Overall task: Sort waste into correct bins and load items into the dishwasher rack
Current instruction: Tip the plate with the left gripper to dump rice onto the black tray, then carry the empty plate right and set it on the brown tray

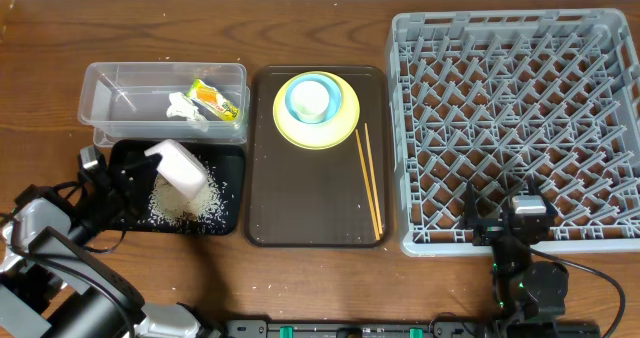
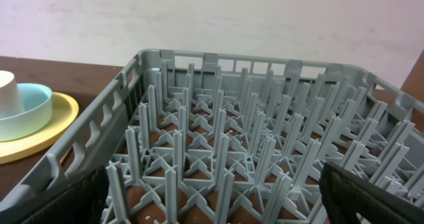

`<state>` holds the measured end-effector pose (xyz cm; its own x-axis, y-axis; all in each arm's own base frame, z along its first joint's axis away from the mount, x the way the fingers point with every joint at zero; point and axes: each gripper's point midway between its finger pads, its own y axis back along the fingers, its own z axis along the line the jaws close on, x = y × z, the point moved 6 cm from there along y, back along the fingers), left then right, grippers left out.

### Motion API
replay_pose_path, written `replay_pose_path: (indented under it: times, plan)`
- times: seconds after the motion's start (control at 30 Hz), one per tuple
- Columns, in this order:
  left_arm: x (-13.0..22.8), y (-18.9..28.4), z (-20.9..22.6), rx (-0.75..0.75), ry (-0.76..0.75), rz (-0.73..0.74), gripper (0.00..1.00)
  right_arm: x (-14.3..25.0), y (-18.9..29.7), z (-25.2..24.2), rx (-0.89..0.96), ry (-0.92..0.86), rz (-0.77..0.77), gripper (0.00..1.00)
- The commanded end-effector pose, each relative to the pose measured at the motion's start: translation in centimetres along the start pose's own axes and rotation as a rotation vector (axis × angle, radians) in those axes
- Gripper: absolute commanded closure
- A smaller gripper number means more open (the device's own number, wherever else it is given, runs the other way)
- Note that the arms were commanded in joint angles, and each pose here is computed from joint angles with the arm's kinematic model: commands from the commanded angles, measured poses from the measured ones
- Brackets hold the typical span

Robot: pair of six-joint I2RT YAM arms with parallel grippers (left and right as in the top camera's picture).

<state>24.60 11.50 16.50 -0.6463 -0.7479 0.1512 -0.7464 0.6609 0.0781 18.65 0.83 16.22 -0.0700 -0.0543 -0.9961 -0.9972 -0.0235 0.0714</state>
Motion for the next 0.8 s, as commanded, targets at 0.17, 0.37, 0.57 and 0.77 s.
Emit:
replay_pose_path:
  times: [0.17,0.37,0.57,0.77]
  plan:
    - [0.0,0.1,-1.0,0.026,-0.046,-0.003,0.94,0.1,0.0,-0.1,0.006,0.011,0.000,0.01]
    - [1.0,-0.9,-1.8,0.021,-0.071,0.039,0.94,0.1,0.0,-0.1,0.006,0.011,0.000,0.01]
    - [3.3,-2.7,-3.9,-0.036,-0.200,0.114,0.94,0.1,0.0,-0.1,0.006,0.011,0.000,0.01]
    - [6.1,-5.0,-3.6,-0.372,-0.348,0.181,0.94,0.1,0.0,-0.1,0.006,0.011,0.000,0.01]
